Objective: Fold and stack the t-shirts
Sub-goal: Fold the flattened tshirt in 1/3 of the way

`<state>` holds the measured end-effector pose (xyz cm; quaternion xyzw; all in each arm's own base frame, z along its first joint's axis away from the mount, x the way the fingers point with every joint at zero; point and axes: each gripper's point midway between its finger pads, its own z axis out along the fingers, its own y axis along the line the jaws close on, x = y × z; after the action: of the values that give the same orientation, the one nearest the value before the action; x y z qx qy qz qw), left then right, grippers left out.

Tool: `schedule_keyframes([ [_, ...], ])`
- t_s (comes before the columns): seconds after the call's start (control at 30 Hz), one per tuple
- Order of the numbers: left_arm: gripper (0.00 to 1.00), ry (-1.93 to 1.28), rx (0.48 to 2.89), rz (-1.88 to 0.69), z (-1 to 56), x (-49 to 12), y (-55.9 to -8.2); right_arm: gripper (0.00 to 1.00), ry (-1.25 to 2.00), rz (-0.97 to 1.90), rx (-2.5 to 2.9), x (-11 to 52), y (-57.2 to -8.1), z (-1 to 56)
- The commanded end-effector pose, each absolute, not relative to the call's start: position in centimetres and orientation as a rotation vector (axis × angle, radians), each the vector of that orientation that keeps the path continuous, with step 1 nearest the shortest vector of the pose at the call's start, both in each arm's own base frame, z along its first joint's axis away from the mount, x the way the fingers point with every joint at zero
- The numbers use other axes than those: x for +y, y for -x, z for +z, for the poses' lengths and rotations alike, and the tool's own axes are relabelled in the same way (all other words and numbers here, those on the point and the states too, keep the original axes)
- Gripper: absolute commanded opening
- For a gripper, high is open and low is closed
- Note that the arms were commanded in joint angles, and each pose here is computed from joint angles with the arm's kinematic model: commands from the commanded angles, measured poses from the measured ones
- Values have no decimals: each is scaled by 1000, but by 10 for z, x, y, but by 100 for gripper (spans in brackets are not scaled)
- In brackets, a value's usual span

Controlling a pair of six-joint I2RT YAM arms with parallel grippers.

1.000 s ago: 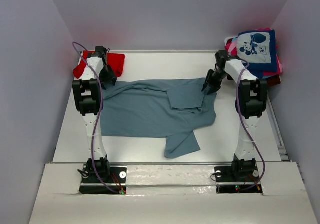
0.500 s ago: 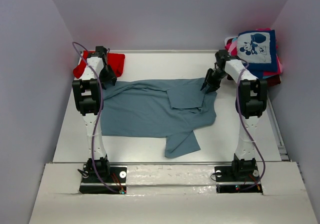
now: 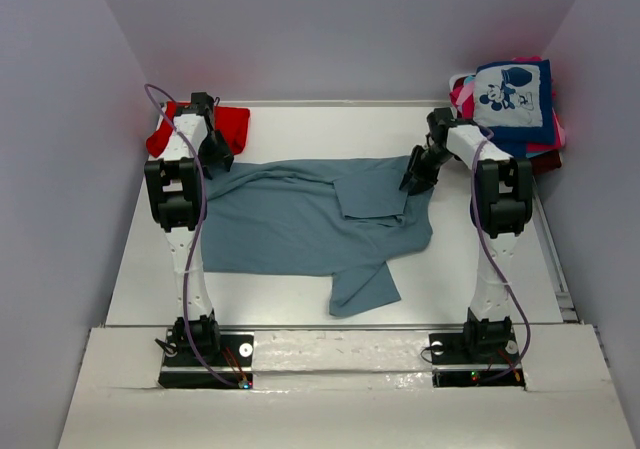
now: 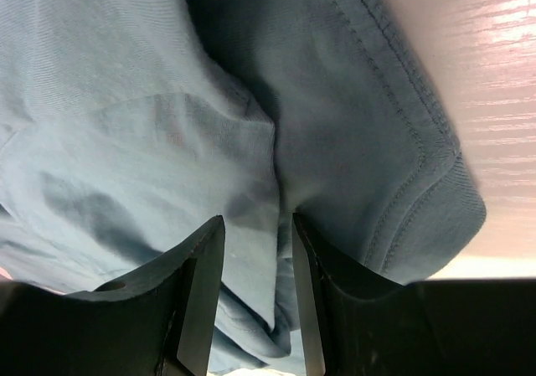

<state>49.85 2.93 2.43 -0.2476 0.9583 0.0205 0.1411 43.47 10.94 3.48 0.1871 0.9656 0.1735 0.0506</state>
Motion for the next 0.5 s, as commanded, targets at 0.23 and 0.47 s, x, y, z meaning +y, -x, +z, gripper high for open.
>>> schedule_keyframes([
  [0.23, 67, 728, 2823, 141, 13, 46, -480, 34, -551, 562, 2903, 115, -441, 38],
  [0.47, 67, 729, 2824, 144, 12, 46, -479, 22, -553, 554, 2899, 114, -444, 38],
])
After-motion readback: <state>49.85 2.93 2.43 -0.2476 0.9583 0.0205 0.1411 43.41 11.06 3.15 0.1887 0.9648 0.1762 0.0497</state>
